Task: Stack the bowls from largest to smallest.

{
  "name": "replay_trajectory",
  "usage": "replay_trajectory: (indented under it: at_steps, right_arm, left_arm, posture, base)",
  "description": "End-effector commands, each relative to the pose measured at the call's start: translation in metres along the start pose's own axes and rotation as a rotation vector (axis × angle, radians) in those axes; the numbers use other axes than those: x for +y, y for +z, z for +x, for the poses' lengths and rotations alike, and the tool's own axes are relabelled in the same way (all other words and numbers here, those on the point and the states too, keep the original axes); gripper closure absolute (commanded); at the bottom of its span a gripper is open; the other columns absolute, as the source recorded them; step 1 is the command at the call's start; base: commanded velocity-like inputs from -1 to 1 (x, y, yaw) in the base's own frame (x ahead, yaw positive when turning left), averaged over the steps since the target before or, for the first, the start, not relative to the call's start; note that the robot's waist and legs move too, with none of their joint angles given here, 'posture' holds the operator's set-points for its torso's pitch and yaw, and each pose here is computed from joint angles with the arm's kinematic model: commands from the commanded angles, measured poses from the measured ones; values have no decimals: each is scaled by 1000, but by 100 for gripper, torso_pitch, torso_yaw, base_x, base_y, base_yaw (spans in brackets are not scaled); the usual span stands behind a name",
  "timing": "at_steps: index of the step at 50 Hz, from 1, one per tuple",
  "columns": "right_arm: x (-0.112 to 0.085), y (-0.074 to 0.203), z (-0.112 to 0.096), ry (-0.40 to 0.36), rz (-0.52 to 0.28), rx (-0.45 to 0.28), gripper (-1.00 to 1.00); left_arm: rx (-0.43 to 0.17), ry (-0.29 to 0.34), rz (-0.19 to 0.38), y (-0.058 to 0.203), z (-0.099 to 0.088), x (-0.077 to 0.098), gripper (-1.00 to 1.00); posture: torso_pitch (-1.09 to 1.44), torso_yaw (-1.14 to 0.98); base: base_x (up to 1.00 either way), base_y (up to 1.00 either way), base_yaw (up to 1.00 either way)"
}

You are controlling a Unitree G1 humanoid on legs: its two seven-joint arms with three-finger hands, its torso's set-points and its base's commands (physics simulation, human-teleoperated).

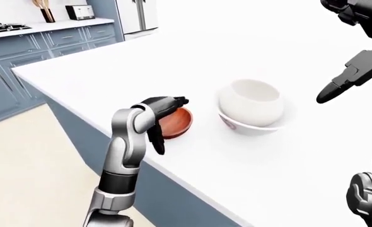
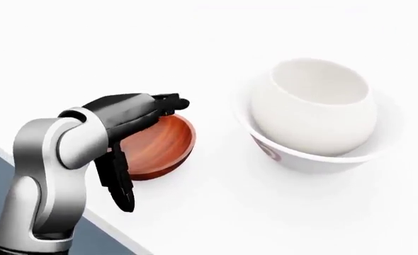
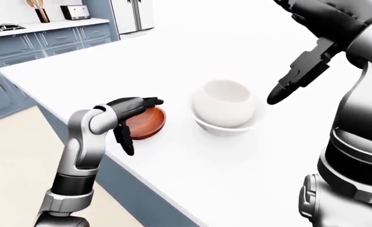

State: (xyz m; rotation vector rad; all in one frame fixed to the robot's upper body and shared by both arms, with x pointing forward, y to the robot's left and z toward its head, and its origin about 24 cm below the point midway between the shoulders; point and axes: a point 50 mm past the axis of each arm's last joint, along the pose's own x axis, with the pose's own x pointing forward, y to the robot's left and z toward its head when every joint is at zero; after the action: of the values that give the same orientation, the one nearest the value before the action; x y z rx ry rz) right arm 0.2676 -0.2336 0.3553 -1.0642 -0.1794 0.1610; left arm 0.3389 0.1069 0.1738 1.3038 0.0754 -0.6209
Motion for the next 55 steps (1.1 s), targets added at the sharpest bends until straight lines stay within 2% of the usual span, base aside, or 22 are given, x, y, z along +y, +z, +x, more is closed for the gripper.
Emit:
replay_trajectory:
  at_steps: [1, 10, 18, 25, 29, 33, 36, 38, 39, 40, 42, 44, 47, 48, 50, 51, 53, 55]
  right_arm:
    - [-11, 6, -7, -63, -22, -20, -100]
    - [-12, 6, -7, -69, -20, -19, -100]
    - [-12, 7, -8, -73, -19, -21, -100]
    - [-12, 7, -9, -75, -17, -22, -100]
    - [-12, 6, -9, -76, -16, -22, -100]
    - [-12, 5, -10, -78, -15, -21, -100]
    - [-14, 3, -11, -83, -13, -19, -100]
    - [-14, 3, -11, -84, -13, -19, -100]
    - [-14, 3, -11, -84, -13, -19, -100]
    - [-14, 4, -11, -85, -11, -19, -100]
    - [-15, 4, -12, -88, -11, -19, -100]
    - [-16, 4, -13, -90, -11, -19, -100]
    - [-17, 3, -14, -93, -9, -18, -100]
    - [-17, 2, -15, -96, -9, -17, -100]
    - [-19, 1, -16, -100, -8, -15, -100]
    - [-21, 2, -17, -104, -9, -14, -100]
    - [-23, 2, -19, -109, -10, -13, -100]
    - [-25, 2, -21, -114, -10, -12, -100]
  left_arm:
    - [-6, 80, 31, 4, -6, 14, -58]
    - [6, 51, 43, -2, -2, 0, -33]
    - [-3, 57, 48, -2, -3, -6, 0]
    - [-7, 69, 49, -1, -1, -6, 15]
    - [-5, 109, 45, -1, 2, 4, 25]
    - [-10, 133, 49, 0, 4, 5, 29]
    - [-16, 169, 60, -1, 6, 6, 33]
    - [-25, 200, 60, 0, 6, 11, 45]
    - [-25, 215, 66, 0, 6, 12, 59]
    - [-29, 228, 62, 2, 5, 14, 84]
    - [-33, 247, 58, 3, 2, 18, 100]
    - [-39, 274, 56, 5, 2, 20, 100]
    - [-62, 352, 45, 10, -1, 29, 100]
    - [-77, 413, 48, 13, -3, 38, 100]
    - [-96, 484, 62, 16, -6, 51, 100]
    - [-125, 508, 54, 19, -8, 58, 100]
    - [-147, 559, 80, 26, -14, 72, 100]
    - [-176, 589, 69, 34, -20, 85, 100]
  posture:
    - [-21, 29]
    - [-21, 29]
    - [-21, 29]
    - [-21, 29]
    - [-21, 29]
    - [-21, 29]
    - [-21, 29]
    - [-21, 29]
    - [-21, 29]
    - [-21, 29]
    - [-21, 29]
    - [-21, 29]
    - [-21, 29]
    - [-21, 29]
    - [-21, 29]
    - [-21, 29]
    - [-21, 29]
    - [-21, 29]
  base:
    - [0, 0, 0]
    - [0, 0, 0]
    - [0, 0, 0]
    - [0, 0, 0]
    - [0, 0, 0]
    - [0, 0, 0]
    - [0, 0, 0]
    - [0, 0, 0]
    - [0, 0, 0]
    - [0, 0, 0]
    - [0, 0, 0]
    - [0, 0, 0]
    - [0, 0, 0]
    - [0, 0, 0]
    - [0, 0, 0]
    - [0, 0, 0]
    - [0, 0, 0]
    - [0, 0, 0]
